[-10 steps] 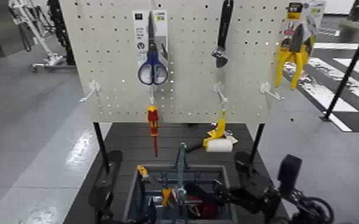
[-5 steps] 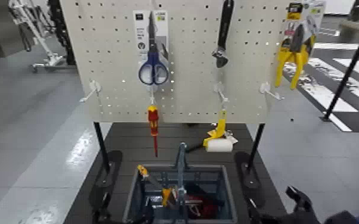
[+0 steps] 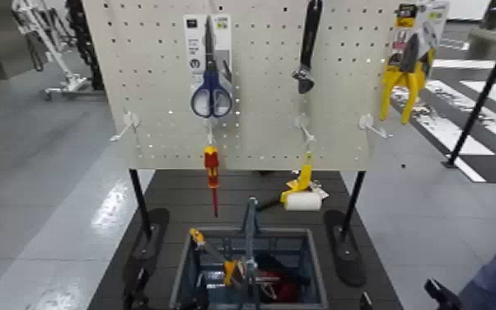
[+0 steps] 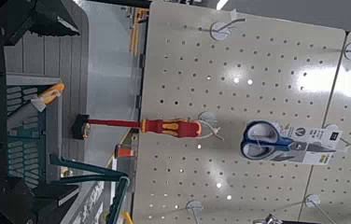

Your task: Put the red colored gloves into the crate.

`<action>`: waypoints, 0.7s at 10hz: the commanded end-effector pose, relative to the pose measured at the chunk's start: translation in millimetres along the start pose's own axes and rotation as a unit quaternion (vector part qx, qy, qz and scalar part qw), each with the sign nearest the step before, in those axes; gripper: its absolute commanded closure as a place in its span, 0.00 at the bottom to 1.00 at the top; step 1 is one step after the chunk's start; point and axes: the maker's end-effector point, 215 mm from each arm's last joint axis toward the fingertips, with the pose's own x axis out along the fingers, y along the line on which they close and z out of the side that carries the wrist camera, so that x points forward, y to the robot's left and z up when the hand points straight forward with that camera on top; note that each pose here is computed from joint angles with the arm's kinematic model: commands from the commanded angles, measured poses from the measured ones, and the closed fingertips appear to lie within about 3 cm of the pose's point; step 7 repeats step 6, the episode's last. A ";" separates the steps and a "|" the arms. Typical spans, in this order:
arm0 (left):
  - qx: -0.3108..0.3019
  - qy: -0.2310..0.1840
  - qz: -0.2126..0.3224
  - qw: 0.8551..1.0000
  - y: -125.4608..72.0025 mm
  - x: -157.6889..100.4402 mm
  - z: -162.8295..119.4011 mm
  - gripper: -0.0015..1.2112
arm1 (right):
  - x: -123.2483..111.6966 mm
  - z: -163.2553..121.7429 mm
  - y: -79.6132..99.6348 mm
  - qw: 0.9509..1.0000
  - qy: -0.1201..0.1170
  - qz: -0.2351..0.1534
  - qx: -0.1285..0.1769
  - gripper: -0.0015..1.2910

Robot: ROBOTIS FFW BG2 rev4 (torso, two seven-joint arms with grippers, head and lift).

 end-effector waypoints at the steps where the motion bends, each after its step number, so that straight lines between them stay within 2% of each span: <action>1: -0.002 0.001 0.003 1.000 0.5 -0.1 -0.5 0.09 | 1.0 3.7 10.7 0.999 -0.003 0.016 -0.028 0.01; 7: -0.002 0.003 0.003 1.000 0.4 -0.7 -1.5 0.09 | 1.5 7.1 12.8 0.999 -0.009 0.018 -0.035 0.02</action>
